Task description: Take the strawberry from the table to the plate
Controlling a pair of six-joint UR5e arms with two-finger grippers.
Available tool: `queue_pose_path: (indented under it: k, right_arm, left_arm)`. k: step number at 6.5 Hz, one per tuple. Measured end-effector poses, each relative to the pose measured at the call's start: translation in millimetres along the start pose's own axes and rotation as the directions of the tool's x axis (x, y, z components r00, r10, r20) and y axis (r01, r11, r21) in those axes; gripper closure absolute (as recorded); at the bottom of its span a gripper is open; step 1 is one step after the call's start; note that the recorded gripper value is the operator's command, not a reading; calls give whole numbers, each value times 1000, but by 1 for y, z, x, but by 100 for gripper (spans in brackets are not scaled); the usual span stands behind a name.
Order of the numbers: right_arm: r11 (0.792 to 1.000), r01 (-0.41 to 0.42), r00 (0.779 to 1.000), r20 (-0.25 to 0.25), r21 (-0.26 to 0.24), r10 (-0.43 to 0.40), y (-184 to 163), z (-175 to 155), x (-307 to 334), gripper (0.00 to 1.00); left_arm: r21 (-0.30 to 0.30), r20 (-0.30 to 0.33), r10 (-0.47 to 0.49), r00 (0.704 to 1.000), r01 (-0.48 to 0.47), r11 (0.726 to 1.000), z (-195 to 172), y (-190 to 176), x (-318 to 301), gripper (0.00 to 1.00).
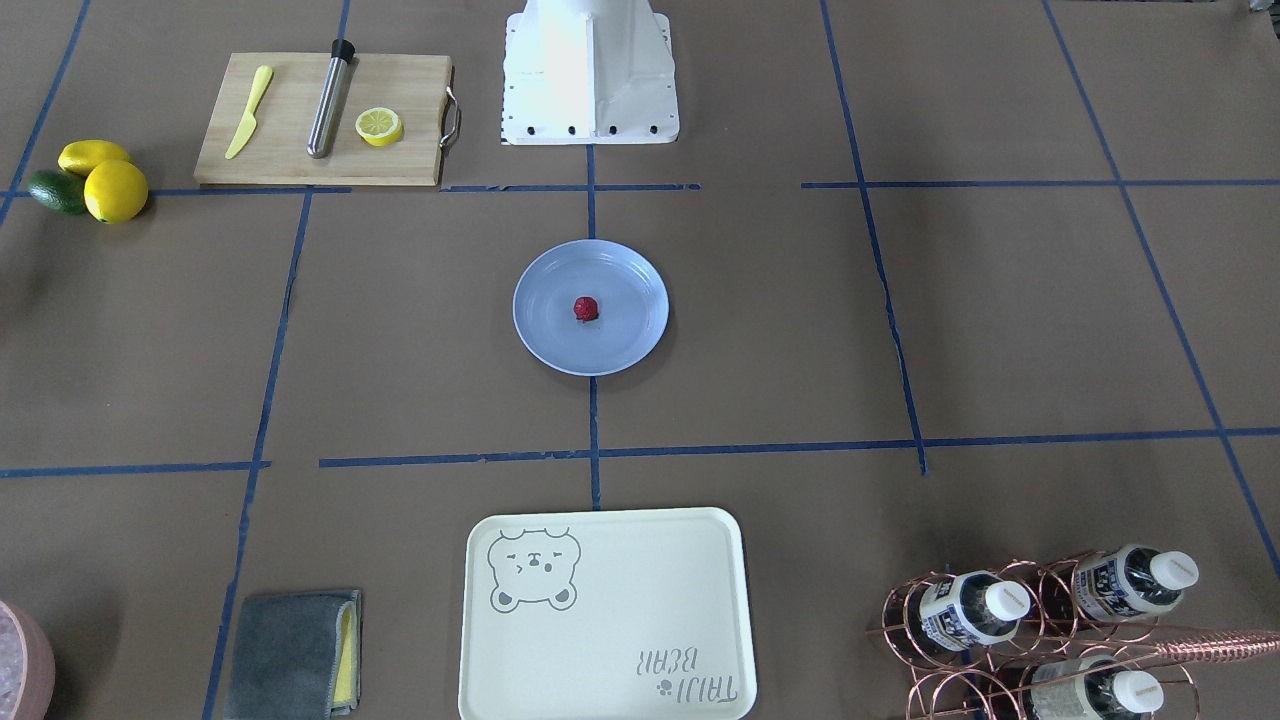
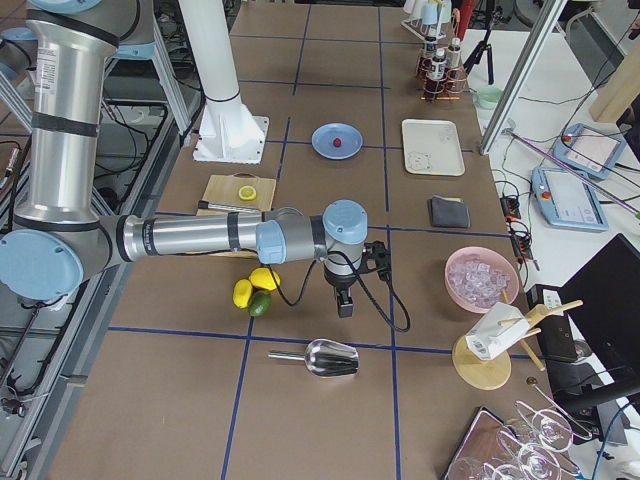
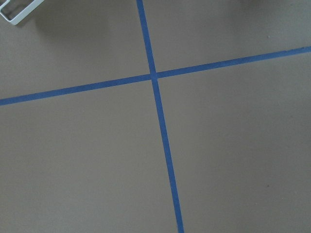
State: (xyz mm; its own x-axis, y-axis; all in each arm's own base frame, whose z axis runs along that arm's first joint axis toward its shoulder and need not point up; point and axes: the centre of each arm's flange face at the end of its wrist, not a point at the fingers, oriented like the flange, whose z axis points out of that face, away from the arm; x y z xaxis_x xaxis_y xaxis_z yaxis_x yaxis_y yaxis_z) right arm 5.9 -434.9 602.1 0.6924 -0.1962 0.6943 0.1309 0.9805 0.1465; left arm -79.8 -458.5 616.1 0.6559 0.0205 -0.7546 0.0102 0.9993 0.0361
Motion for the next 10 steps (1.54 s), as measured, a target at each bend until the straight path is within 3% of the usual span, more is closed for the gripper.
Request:
queue_pose_path:
  k: [4, 10]
  right_arm:
    - [1000, -10, 1000, -3, -7, 10, 0, 5, 5, 0]
    - [1000, 2, 1000, 3, 6, -2, -6, 1, 0, 0]
  left_arm:
    - [9, 39, -40, 998, 40, 999, 2, 2, -3, 0]
    - [42, 35, 62, 997, -63, 997, 1, -10, 17, 0]
